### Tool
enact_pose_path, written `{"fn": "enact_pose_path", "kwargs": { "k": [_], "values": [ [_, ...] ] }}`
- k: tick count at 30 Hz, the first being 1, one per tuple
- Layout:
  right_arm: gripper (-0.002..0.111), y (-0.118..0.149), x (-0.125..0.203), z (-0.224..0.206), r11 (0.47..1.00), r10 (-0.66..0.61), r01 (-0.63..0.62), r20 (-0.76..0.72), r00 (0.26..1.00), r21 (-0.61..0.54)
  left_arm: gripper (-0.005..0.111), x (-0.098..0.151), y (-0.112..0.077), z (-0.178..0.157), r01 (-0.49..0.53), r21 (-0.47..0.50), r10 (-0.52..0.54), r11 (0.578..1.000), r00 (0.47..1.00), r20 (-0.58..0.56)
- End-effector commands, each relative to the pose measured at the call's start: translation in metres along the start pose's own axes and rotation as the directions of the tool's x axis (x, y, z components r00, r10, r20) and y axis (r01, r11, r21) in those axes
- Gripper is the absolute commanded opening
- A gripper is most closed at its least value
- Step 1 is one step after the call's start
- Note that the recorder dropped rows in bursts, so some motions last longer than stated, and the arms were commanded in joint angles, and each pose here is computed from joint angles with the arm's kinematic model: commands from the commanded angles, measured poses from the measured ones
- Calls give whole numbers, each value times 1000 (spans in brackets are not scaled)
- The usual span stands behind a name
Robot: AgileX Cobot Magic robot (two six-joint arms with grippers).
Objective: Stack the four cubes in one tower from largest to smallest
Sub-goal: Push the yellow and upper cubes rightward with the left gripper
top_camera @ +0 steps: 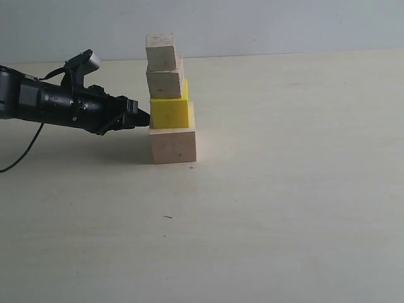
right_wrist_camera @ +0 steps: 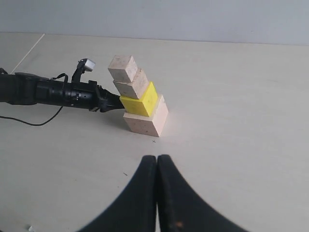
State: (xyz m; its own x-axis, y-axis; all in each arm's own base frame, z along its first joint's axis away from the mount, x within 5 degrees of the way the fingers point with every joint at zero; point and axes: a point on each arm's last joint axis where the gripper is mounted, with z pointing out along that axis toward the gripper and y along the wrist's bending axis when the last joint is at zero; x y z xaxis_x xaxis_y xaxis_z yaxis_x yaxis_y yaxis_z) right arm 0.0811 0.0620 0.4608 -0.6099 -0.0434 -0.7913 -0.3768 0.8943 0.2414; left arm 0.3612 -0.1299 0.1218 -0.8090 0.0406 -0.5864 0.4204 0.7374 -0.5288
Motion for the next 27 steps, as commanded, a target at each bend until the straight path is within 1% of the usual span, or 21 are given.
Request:
{"fn": "enact_pose_path", "kwargs": {
  "k": [1,7,20,23,27],
  "values": [
    [0,-1,0,0,1000,11,-11,7,1000,5,43,6,1,9,18,14,-17,1000,1000,-18],
    [0,-1,0,0,1000,11,-11,7,1000,5,43,6,-2,12,34,32,-33,999,999,-5],
    [0,-1,0,0,1000,9,-9,11,1000,11,43,5,-3,11,20,41,-20,999,1000,-2],
    [0,-1,0,0,1000,9,-9,11,1000,11,43,1,-6,4,-18,39,19,999,1000,-7],
    [0,-1,3,10,1000,-2,2,-19,1000,30,43,-9,-11,-17,-60,27,60,998,998,-9]
  ]
}}
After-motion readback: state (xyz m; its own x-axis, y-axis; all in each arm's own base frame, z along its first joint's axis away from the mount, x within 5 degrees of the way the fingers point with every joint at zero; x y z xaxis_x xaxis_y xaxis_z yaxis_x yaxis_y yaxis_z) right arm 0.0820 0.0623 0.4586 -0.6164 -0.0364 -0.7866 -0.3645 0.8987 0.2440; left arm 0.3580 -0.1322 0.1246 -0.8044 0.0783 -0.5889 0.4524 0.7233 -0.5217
